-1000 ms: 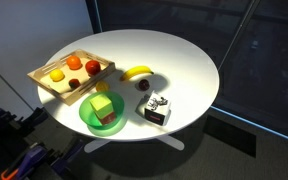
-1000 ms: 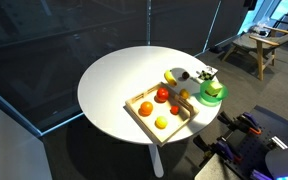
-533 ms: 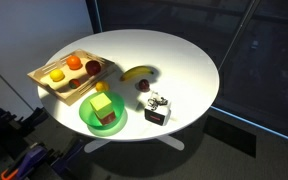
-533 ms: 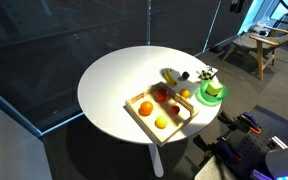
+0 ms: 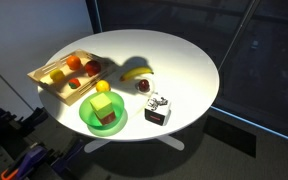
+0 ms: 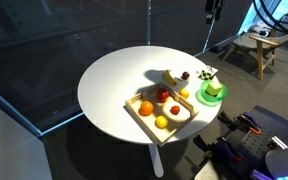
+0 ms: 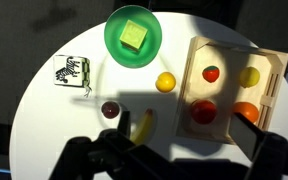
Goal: Remove the apple from the crate and put it on the table
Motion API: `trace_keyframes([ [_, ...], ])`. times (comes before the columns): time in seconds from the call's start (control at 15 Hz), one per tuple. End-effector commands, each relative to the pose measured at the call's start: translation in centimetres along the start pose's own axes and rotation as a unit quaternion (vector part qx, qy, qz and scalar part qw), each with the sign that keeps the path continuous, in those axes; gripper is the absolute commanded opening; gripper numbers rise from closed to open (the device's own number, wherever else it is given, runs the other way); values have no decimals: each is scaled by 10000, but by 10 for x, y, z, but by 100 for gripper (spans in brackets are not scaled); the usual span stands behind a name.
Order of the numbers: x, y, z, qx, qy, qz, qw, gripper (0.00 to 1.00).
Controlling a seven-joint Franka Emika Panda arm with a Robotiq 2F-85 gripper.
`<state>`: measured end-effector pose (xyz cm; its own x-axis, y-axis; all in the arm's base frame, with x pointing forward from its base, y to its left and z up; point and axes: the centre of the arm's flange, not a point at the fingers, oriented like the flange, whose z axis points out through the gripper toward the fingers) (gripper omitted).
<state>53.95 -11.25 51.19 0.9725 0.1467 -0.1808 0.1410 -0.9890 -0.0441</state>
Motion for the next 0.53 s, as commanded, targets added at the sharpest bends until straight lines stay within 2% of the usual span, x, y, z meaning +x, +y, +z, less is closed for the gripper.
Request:
trace_keyframes([
  [0.0, 22, -10, 19, -244, 69, 109, 9996, 100],
  [0.47, 50, -22, 65, -219, 49, -142, 9996, 100],
])
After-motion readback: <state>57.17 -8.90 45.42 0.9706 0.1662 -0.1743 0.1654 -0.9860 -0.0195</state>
